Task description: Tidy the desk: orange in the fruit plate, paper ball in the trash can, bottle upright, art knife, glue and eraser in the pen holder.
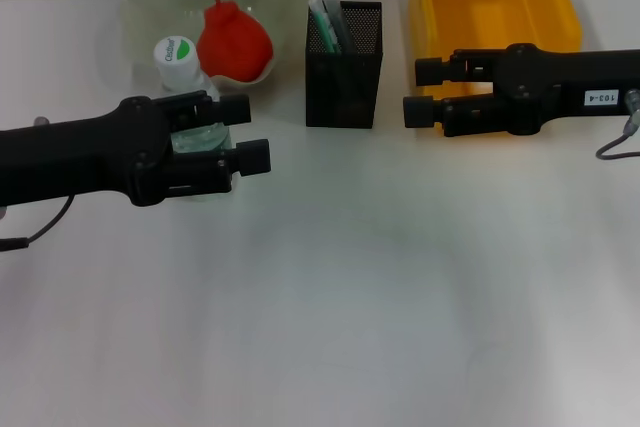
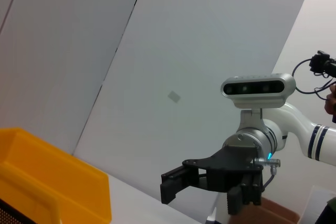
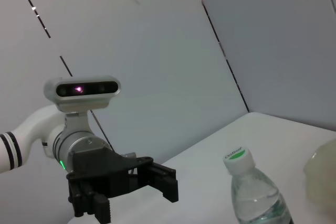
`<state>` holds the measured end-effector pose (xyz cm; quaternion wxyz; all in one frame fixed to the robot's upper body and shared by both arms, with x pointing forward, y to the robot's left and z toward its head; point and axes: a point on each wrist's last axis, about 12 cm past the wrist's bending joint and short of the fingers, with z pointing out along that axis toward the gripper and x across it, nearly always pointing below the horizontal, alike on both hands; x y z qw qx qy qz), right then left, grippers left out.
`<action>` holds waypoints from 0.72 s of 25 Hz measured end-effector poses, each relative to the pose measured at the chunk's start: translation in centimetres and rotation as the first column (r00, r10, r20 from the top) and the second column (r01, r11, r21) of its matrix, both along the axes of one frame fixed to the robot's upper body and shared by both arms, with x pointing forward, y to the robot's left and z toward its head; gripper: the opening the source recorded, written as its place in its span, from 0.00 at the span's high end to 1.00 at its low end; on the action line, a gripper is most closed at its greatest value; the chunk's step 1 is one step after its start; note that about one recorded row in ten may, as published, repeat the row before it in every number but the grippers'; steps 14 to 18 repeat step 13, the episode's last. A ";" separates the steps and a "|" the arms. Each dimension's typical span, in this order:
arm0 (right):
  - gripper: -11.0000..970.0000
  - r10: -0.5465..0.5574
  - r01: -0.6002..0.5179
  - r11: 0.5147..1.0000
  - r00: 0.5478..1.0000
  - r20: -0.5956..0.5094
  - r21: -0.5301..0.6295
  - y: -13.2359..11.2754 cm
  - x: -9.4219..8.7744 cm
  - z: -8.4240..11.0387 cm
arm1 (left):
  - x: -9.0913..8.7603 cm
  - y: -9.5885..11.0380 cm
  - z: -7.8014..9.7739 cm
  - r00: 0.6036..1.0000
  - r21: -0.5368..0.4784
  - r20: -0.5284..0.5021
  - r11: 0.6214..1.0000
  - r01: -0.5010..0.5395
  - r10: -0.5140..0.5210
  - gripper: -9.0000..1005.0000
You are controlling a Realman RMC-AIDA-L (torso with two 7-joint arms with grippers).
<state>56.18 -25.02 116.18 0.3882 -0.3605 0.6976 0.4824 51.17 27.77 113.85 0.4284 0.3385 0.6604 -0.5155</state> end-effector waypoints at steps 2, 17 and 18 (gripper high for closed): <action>0.15 -0.002 0.002 1.000 1.000 0.001 0.000 -0.1 0.0 0.0 | 0.1 0.0 0.0 1.000 0.000 0.002 1.000 0.002 -0.002 0.21; 0.15 0.000 0.000 1.000 1.000 -0.008 -0.001 -0.1 0.0 -0.1 | 0.1 -0.1 0.0 1.000 -0.001 0.003 1.000 -0.003 0.003 0.21; 0.15 0.000 0.000 1.000 1.000 -0.008 -0.001 -0.1 0.0 -0.1 | 0.1 -0.1 0.0 1.000 -0.001 0.003 1.000 -0.003 0.003 0.21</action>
